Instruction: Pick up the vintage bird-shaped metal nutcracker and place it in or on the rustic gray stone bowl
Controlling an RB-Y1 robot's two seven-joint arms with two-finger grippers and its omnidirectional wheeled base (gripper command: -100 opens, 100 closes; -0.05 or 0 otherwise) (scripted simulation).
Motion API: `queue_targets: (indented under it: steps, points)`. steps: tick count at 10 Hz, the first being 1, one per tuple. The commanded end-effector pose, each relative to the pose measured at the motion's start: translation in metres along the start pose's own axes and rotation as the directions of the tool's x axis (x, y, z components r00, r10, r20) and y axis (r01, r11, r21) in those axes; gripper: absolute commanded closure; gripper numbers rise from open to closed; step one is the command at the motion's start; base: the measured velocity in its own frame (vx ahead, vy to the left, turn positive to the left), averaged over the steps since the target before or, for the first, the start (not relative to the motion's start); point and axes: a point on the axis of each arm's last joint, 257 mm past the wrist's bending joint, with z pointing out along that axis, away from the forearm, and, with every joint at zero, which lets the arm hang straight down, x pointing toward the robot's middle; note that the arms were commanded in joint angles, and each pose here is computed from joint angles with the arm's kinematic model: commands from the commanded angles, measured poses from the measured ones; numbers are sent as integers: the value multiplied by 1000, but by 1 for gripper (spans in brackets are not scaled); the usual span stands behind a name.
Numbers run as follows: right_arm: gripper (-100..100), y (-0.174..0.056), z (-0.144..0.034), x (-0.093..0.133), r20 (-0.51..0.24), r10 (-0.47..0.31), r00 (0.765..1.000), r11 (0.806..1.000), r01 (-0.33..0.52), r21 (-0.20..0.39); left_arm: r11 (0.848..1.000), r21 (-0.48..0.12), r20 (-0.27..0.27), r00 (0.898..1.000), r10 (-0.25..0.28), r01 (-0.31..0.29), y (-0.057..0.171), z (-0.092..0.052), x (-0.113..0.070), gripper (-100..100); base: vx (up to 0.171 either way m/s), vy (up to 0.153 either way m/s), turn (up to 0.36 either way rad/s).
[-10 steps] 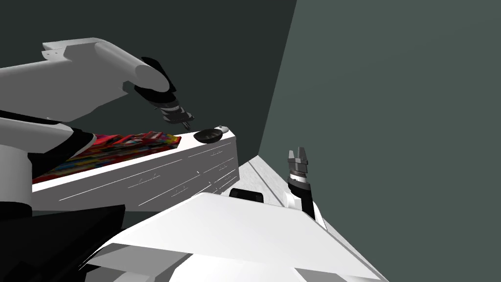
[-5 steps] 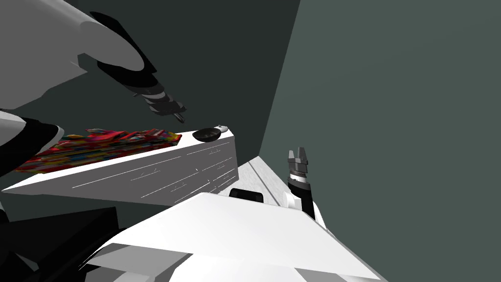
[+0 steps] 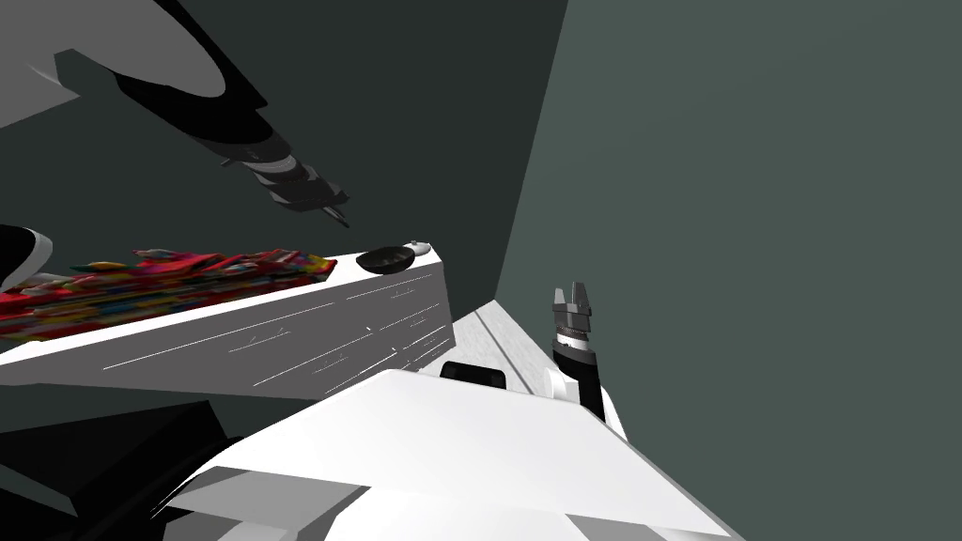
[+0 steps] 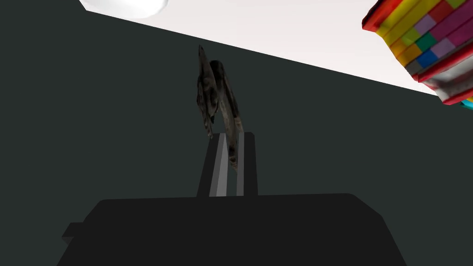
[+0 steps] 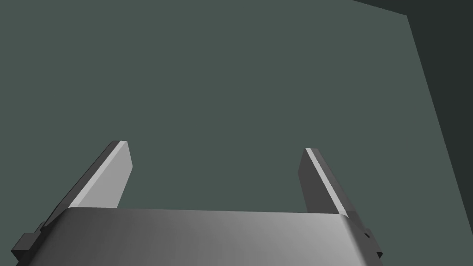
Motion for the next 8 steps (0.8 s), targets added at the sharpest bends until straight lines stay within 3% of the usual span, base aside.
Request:
queue_targets:
  steps: [1, 8]
  points:
    - [0, 0, 0, 0, 0, 0, 1000, 1000, 0, 0, 1000, 11, -4, 1000, 14, -14, -1, -4, 4, 100, 35, -40, -53]
    - [0, 0, 0, 0, 0, 0, 1000, 1000, 0, 0, 995, -13, -85, 991, 102, -103, 10, -12, 39, 100, 36, -34, -86]
